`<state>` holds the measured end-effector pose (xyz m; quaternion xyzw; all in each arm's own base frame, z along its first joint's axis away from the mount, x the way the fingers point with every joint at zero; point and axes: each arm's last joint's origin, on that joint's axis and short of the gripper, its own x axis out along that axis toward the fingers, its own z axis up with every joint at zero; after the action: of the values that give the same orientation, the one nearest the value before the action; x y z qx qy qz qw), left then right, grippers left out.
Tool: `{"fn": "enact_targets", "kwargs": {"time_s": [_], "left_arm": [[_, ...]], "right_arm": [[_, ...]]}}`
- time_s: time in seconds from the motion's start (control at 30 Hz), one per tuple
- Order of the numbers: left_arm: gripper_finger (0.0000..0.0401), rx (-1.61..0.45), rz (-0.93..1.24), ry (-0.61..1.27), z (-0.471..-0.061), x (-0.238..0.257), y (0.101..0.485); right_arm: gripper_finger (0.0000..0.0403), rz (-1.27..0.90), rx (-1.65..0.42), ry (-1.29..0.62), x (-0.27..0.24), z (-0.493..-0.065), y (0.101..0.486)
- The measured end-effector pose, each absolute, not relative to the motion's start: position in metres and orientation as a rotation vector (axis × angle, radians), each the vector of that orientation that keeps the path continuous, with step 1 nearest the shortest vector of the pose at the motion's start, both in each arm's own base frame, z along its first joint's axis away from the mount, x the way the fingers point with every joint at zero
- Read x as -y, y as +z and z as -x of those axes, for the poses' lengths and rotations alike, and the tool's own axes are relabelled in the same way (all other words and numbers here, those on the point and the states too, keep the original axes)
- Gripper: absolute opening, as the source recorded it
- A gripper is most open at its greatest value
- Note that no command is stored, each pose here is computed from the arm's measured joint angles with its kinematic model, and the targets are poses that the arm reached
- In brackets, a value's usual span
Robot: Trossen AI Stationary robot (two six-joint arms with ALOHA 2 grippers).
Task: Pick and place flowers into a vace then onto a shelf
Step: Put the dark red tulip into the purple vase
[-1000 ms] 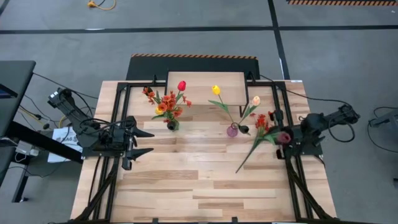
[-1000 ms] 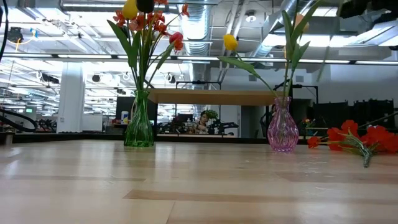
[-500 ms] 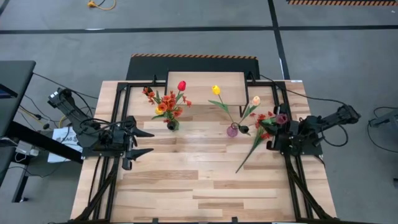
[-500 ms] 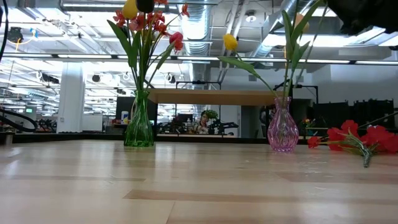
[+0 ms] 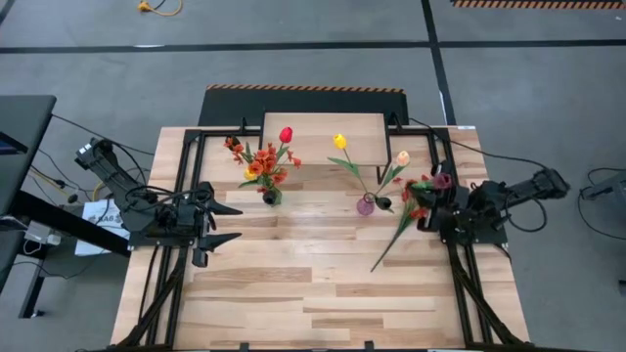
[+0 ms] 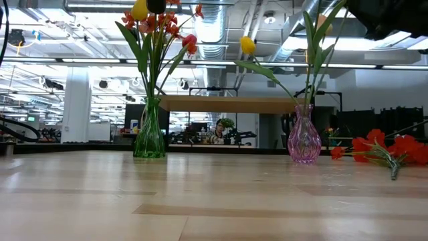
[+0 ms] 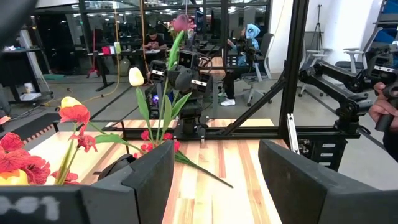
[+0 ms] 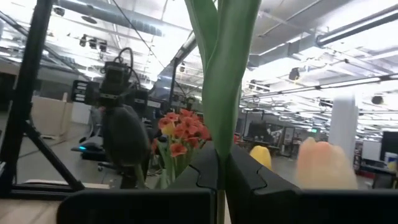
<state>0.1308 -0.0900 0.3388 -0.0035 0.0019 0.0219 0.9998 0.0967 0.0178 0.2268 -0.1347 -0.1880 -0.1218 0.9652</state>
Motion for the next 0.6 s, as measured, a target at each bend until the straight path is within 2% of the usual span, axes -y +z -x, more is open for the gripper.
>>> {"fn": "enact_targets", "kwargs": {"time_s": [0.6], "left_arm": [[0.0224,-0.003,0.007,0.044,-0.131,0.090,0.339]], "right_arm": [[0.0000,0.216,0.355,-0.292,-0.014,-0.108,0.225]]}}
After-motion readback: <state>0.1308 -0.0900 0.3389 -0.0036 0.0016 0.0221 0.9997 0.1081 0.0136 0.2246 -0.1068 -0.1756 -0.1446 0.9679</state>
